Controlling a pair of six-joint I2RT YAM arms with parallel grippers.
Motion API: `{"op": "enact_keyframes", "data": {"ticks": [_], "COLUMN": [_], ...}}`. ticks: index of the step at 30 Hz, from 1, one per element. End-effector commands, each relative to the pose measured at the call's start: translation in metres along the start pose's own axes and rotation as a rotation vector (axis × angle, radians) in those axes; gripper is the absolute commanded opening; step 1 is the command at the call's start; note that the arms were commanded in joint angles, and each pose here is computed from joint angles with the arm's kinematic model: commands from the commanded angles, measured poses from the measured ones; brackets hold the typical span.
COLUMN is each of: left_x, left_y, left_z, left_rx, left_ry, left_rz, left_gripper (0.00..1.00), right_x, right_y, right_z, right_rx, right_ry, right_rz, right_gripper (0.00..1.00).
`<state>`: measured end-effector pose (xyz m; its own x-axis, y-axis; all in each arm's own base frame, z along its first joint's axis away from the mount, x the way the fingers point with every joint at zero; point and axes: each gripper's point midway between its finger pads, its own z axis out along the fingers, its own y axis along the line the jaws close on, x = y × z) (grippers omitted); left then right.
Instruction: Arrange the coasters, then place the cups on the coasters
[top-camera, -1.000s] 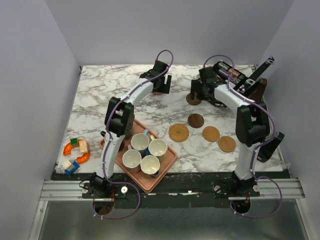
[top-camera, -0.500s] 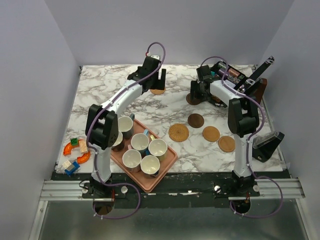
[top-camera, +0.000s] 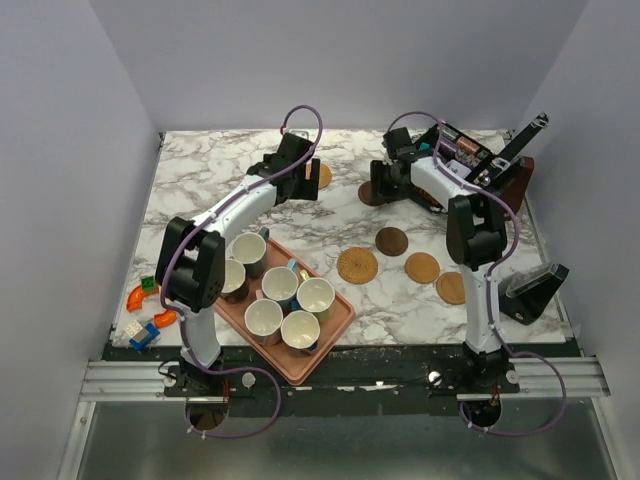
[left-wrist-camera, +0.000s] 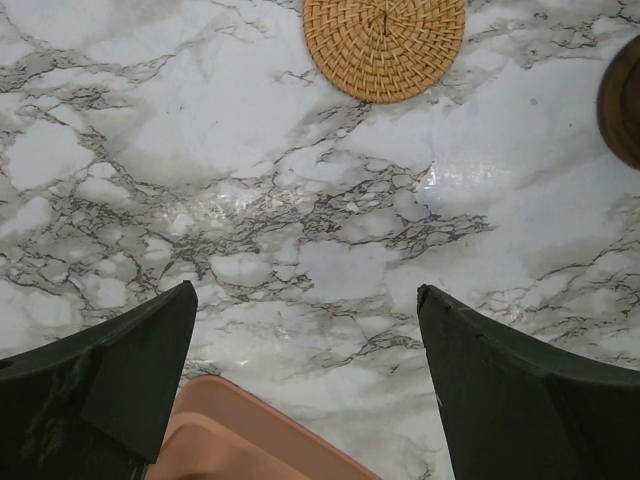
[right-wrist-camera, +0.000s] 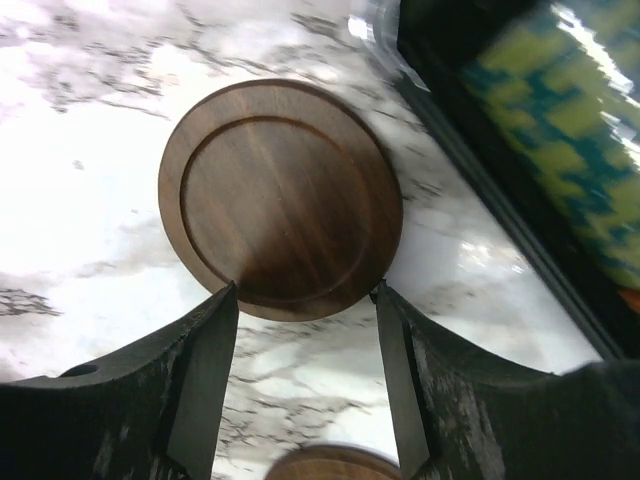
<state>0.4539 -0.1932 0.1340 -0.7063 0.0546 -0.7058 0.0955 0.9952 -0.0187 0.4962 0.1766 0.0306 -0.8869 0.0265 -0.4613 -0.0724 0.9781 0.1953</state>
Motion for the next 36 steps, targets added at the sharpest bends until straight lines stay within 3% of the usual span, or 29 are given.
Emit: {"op": "enact_keyframes", "data": {"ticks": [1,11,20,25,36], "left_x": [-0.015,-0.008,-0.011,-0.011,-0.011], "left_y": [0.007,0.016,0.021,0.023,0.022], "left_z": [-0.018,-0.024,-0.029,-0.032,-0.031], "left_rx": [-0.023,-0.047,-0.066,-0.073,-0.069], "left_ry": [-0.065,-0.066,-0.081,-0.085,-0.075], "left_rz": [-0.021,-0.021,-0.035,-0.041,-0.033], "left_gripper": [0.99,0.99,0.99,0.99,0.99], "right_x": [0.019,0.02,-0.019,-0.022,-0.021], "right_y": [0.037,0.073,0.029,0.017,0.041], "right_z": [0.017,0.023,-0.008,0.0,0.031], "right_rx": [-0.055,-0.099,0.055,0.008,-0.166], "right_ry": [0.089,0.101,-0.011,0.008,0.069], "right_rz": [-0.078,-0.163,-0.102,-0.08,-0.097], "right_gripper": [0.64,0.64,0.86,0.94,0.91]}}
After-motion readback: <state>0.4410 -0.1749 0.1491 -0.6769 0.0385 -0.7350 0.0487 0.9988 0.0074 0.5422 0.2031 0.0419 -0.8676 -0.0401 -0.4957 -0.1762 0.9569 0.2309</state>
